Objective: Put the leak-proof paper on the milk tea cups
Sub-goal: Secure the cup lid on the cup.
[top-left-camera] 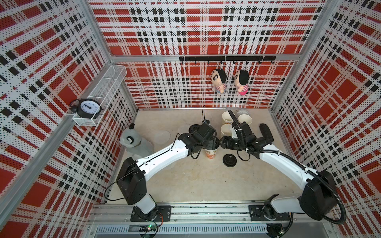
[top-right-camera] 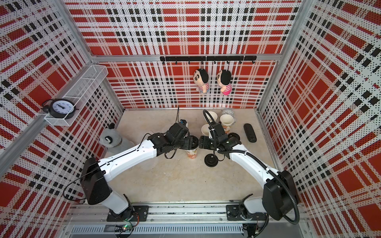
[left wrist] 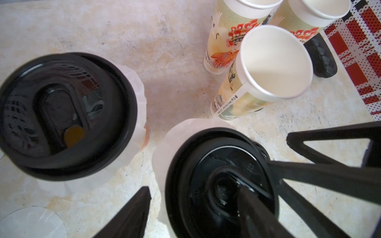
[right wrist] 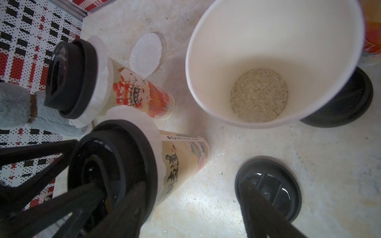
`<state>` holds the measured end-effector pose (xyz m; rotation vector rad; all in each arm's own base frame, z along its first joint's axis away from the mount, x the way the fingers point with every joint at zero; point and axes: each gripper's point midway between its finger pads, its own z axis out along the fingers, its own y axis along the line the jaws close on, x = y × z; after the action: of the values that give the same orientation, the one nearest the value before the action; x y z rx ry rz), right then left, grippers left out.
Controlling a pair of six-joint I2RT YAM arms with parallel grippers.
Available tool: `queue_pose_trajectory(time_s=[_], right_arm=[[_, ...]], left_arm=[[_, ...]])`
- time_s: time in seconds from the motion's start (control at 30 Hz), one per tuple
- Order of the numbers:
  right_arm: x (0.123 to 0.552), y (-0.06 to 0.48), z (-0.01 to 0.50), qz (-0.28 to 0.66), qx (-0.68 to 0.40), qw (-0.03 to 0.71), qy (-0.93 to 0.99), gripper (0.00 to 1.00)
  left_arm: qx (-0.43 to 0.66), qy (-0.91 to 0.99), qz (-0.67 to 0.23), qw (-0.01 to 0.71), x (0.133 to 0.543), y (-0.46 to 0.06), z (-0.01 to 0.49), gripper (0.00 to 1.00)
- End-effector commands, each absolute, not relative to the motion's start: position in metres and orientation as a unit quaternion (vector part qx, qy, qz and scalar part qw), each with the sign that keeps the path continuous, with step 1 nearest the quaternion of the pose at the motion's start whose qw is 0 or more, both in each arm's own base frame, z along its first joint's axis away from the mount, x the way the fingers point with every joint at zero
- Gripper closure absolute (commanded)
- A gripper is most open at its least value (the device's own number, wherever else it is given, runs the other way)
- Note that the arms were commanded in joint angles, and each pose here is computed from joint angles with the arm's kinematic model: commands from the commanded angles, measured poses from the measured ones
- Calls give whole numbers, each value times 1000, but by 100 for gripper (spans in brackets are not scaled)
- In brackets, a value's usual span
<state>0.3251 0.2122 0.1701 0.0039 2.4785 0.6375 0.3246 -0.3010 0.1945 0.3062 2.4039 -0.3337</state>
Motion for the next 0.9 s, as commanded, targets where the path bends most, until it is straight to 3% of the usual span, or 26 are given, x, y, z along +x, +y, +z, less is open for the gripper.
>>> queue_pose_trajectory(time_s=[0.0,0.2,0.63,0.87], right_arm=[[287,186,105,157,6,186,970,26],[286,184,103,152,8,182,971,26],[323,207,197,195,-28,276,941,26],[333,227,203,230,-44,272,933,27]], left_arm=[[134,942,-93,294,303,-284,167,30],[132,941,-95,295,302,-282,166,30],[128,942,-95,294,305,-277,161,30],[128,942,-99,296,307,-278,162,30]])
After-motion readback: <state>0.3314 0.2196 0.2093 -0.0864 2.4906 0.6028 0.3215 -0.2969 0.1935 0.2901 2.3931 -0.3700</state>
